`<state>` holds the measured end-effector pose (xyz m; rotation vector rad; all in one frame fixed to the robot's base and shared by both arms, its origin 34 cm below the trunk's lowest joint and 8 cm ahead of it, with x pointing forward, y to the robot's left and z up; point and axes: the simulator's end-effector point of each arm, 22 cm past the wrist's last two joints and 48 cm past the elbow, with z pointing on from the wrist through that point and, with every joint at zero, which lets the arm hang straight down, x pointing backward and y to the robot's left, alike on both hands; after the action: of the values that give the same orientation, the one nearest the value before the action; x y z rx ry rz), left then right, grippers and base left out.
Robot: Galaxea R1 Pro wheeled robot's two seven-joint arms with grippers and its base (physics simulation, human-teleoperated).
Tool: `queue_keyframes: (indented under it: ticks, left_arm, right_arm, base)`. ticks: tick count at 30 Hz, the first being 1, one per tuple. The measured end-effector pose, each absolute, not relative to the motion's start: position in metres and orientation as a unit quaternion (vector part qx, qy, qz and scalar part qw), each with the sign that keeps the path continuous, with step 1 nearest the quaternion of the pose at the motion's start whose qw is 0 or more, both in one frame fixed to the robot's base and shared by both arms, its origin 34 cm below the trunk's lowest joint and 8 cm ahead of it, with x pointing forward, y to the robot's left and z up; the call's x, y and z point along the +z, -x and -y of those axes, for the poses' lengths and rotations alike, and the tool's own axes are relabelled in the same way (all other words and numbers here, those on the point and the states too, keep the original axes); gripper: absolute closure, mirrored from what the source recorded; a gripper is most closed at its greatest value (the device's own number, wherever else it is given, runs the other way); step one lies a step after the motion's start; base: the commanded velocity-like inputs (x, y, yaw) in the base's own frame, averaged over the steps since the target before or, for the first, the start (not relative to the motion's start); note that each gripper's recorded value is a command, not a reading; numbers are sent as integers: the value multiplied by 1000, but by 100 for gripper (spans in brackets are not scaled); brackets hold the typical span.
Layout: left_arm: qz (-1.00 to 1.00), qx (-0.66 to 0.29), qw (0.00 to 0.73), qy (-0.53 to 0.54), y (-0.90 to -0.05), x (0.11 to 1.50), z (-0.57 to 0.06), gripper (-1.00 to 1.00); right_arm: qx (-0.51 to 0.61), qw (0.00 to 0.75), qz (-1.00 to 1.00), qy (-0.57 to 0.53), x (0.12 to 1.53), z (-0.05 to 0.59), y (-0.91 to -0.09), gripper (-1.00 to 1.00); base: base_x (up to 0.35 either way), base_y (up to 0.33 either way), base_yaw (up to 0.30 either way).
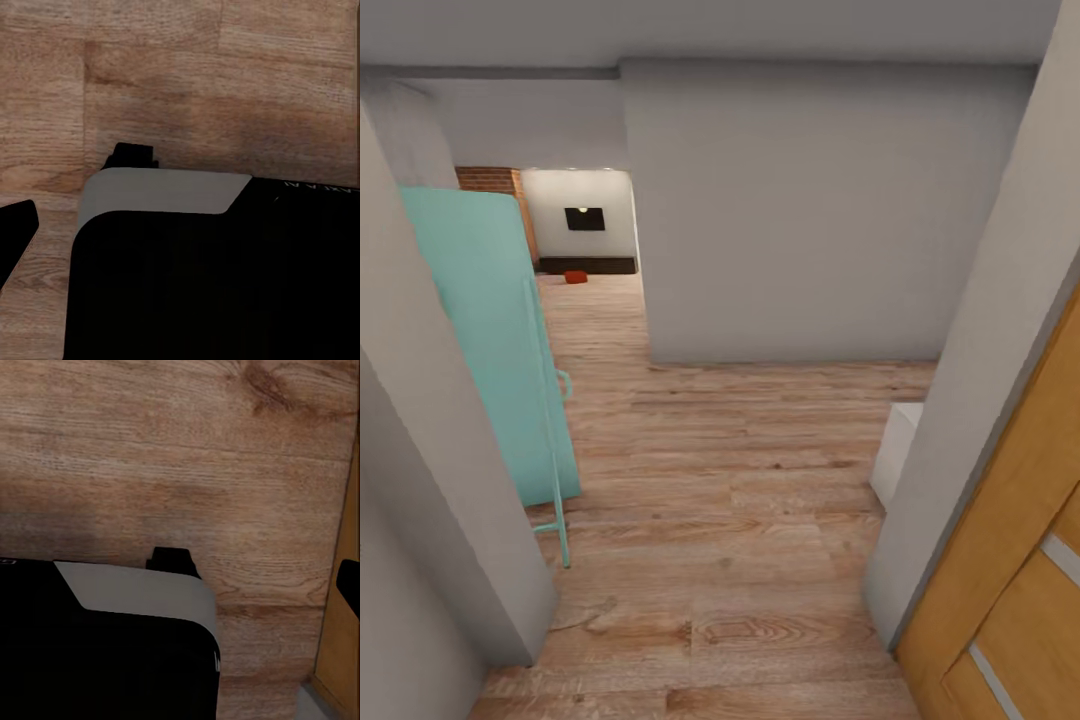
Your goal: Move the two storage containers from the living room to the garage. In the garage, place one container on the floor and stack the other container on top of it (either order is fine).
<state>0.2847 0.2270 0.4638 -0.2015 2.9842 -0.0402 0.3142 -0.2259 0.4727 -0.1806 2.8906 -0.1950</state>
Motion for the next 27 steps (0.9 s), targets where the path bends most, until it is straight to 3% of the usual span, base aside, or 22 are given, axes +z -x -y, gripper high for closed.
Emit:
queue_keyframes:
  ticks: [27]
  left_arm:
    - [-995, -13, 75, 68, -285, 464, -228, -100]
  right_arm:
    - [-67, 119, -989, 62, 473, 226, -314, -100]
  base:
    - [323, 0, 0]
